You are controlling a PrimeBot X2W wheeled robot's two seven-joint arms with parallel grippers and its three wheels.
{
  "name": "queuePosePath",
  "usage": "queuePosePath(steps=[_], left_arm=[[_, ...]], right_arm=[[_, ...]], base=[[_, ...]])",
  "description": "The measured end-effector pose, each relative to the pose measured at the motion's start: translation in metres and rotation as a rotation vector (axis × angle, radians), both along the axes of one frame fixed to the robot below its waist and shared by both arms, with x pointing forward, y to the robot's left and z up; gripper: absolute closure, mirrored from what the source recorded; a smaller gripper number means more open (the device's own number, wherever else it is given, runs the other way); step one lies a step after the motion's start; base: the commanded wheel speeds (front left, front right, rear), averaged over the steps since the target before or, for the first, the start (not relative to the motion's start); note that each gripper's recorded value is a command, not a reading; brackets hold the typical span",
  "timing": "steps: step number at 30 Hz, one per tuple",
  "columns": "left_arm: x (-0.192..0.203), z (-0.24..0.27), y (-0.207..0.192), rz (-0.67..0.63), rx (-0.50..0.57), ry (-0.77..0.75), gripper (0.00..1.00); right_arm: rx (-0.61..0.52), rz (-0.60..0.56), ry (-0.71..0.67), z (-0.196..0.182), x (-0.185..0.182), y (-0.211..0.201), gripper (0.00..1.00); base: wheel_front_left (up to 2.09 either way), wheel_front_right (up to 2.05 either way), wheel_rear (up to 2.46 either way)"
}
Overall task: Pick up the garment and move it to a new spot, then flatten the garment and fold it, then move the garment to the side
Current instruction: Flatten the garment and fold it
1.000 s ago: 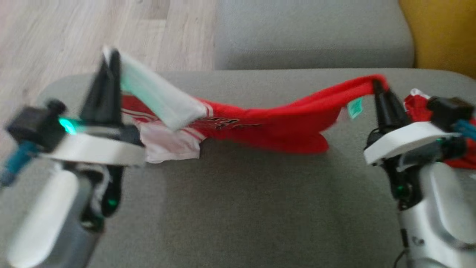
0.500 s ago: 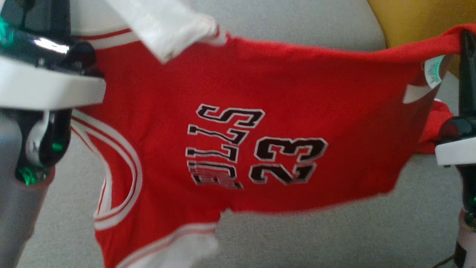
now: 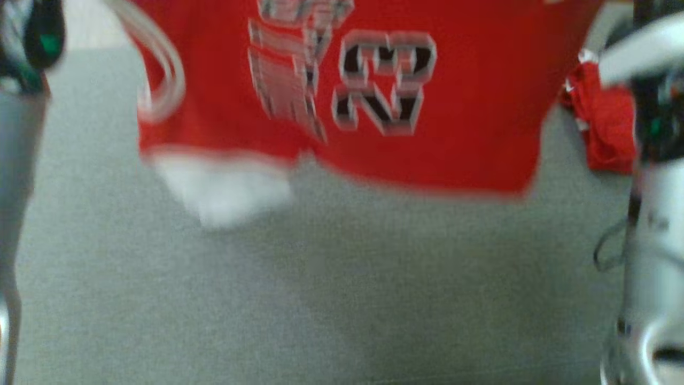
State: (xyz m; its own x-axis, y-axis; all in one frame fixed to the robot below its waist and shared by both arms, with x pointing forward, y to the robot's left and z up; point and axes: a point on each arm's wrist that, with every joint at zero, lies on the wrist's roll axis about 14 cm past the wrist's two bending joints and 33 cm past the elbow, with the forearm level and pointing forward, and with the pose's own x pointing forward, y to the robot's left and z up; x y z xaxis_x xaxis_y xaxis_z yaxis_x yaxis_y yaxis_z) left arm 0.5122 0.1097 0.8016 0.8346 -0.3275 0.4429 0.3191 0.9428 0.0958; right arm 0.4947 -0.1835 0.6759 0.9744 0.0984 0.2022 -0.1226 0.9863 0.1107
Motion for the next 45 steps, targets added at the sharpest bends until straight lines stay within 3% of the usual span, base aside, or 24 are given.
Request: queuePosePath(steps=[6, 10, 14, 20, 23, 27, 38, 45], left_arm=[[0.055, 0.019, -0.003, 0.039, -0.036, -0.096, 1.0], [0.081, 0.008, -0.008, 0.04, -0.039, -0.108, 1.0], [0.108, -0.037, -0.006, 0.038, -0.05, -0.045, 1.0], [0.13, -0.164, 0.005, 0.039, -0.078, 0.163, 1.0], [0.123, -0.228, 0.009, 0.039, -0.097, 0.283, 1.0], [0.105, -0.265, 0.009, 0.03, -0.142, 0.345, 1.0], [0.026, -0.274, 0.013, 0.034, -0.247, 0.354, 1.0], [-0.065, -0.286, 0.033, 0.113, -0.263, 0.428, 1.0]], right_arm=[[-0.047, -0.055, -0.047, 0.013, 0.076, -0.005, 1.0], [-0.081, -0.09, -0.05, 0.002, 0.114, -0.009, 1.0], [-0.102, -0.084, 0.007, -0.042, 0.146, -0.001, 1.0], [-0.126, -0.044, 0.183, -0.157, 0.166, 0.016, 1.0], [-0.123, -0.025, 0.26, -0.204, 0.163, 0.023, 1.0], [-0.107, -0.016, 0.335, -0.244, 0.15, 0.025, 1.0], [-0.011, -0.036, 0.286, -0.228, 0.107, 0.018, 1.0], [0.03, -0.042, 0.309, -0.234, 0.024, 0.013, 1.0]], base=[[0.0, 0.0, 0.0], [0.0, 0.0, 0.0], [0.0, 0.0, 0.0], [0.0, 0.0, 0.0], [0.0, 0.0, 0.0], [0.0, 0.0, 0.0], [0.0, 0.0, 0.0], [0.0, 0.0, 0.0]])
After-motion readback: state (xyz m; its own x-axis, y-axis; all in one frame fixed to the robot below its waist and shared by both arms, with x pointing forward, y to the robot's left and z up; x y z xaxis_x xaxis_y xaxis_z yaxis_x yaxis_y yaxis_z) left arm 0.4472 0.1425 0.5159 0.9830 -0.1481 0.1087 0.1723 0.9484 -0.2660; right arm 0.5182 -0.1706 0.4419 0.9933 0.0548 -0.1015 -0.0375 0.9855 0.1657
